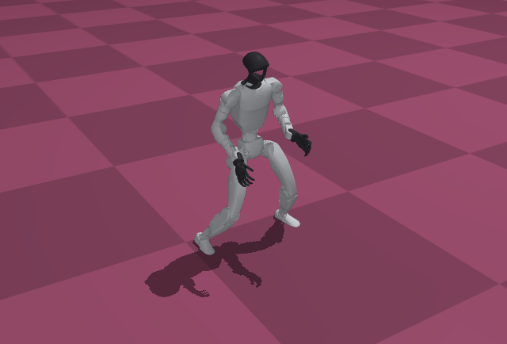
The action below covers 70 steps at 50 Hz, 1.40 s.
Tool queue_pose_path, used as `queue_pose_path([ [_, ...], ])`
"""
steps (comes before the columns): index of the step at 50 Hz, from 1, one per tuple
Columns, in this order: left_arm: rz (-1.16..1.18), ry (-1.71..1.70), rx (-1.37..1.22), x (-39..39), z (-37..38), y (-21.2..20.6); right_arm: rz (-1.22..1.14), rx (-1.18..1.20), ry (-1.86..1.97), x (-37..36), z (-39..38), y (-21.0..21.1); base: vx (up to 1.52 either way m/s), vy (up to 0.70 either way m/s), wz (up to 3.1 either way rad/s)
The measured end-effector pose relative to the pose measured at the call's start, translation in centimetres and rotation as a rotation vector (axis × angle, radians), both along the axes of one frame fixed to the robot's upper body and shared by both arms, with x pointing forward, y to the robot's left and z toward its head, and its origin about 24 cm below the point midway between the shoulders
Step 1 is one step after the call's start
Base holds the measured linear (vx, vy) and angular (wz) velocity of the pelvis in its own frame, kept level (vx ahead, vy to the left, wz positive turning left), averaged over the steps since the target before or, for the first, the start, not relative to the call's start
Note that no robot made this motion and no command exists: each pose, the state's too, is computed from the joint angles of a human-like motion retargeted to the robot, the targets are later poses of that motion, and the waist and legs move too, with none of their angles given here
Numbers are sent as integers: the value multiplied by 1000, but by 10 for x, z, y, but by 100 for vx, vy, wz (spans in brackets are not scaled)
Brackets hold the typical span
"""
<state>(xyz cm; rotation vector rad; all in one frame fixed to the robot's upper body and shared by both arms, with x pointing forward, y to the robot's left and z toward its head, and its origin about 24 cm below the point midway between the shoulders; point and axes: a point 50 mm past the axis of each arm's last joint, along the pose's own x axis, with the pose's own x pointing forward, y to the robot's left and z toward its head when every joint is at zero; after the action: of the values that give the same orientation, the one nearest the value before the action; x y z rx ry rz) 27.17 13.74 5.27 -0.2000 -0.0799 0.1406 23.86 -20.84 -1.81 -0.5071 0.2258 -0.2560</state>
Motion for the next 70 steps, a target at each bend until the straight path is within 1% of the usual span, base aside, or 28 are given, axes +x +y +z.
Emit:
queue_pose_path([
  [2,-238,-243,73,12,52,-39,16,113,-86,10,17,9,9,129,123],
  [3,-344,-369,140,10,79,-44,91,145,-143,15,33,15,23,132,63],
  [5,-462,-570,238,-5,121,-34,319,104,-279,19,79,26,33,132,-6],
  [8,-437,-613,267,-40,129,7,638,-84,-479,3,149,40,34,121,-91],
  [10,-383,-485,338,-59,110,40,743,-100,-545,-13,169,52,23,106,-108],
  [15,-230,-42,698,-84,65,138,889,-53,-537,-18,180,57,8,101,-55],
  [17,-99,162,773,-105,41,179,868,-6,-479,-15,169,55,-2,83,-26],
  [18,-41,238,790,-112,31,196,895,31,-438,-14,165,55,-5,89,-11],
  [21,126,392,800,-125,10,233,870,-45,-393,-1,158,50,-4,78,10],
  [22,169,426,784,-130,4,241,871,-31,-367,2,152,51,2,61,41],
  [23,205,467,754,-138,-4,245,881,77,-328,-2,140,53,3,86,55],
  [25,299,525,658,-158,-22,245,594,8,-352,-9,116,34,0,121,61],
  [26,332,539,594,-162,-28,241,505,40,-311,-13,101,29,-4,116,31],
  [29,399,509,374,-147,-48,222,439,48,-125,-15,59,24,-16,100,-34],
  [30,424,481,279,-135,-56,210,416,18,-83,-12,46,21,-24,103,-44],
  [33,529,416,-58,-100,-79,157,142,-56,-13,-10,9,12,-20,98,4],
  [35,528,408,-208,-78,-86,116,-40,26,12,-15,-6,11,-11,83,38],
  [38,401,353,-209,-51,-76,69,-165,184,3,-18,-11,14,1,66,-2],
  [45,5,227,-72,-52,-57,35,-122,34,8,-52,-15,-6,8,42,-7],
  [50,-205,120,-4,-33,-33,28,-5,119,33,-38,-14,-10,4,22,-35],
  [54,-306,175,261,-11,-43,32,41,153,207,-38,-49,2,5,13,-56],
  [55,-288,227,320,-3,-49,40,18,126,249,-39,-58,1,3,13,-64],
  [58,-309,428,639,-2,-88,60,162,14,461,-59,-84,-1,6,14,-25],
  [60,-243,559,784,-12,-112,76,216,-70,558,-74,-95,-8,8,11,19],
  [62,-71,664,751,-27,-127,95,192,-134,619,-89,-104,-16,10,8,20],
  [65,230,753,478,-51,-137,119,41,-103,670,-111,-111,-28,12,5,-4],
  [67,336,758,271,-66,-141,129,-107,53,672,-125,-114,-34,13,1,-33],
  [70,337,745,94,-83,-146,135,-265,290,656,-140,-117,-39,11,1,-28],
])
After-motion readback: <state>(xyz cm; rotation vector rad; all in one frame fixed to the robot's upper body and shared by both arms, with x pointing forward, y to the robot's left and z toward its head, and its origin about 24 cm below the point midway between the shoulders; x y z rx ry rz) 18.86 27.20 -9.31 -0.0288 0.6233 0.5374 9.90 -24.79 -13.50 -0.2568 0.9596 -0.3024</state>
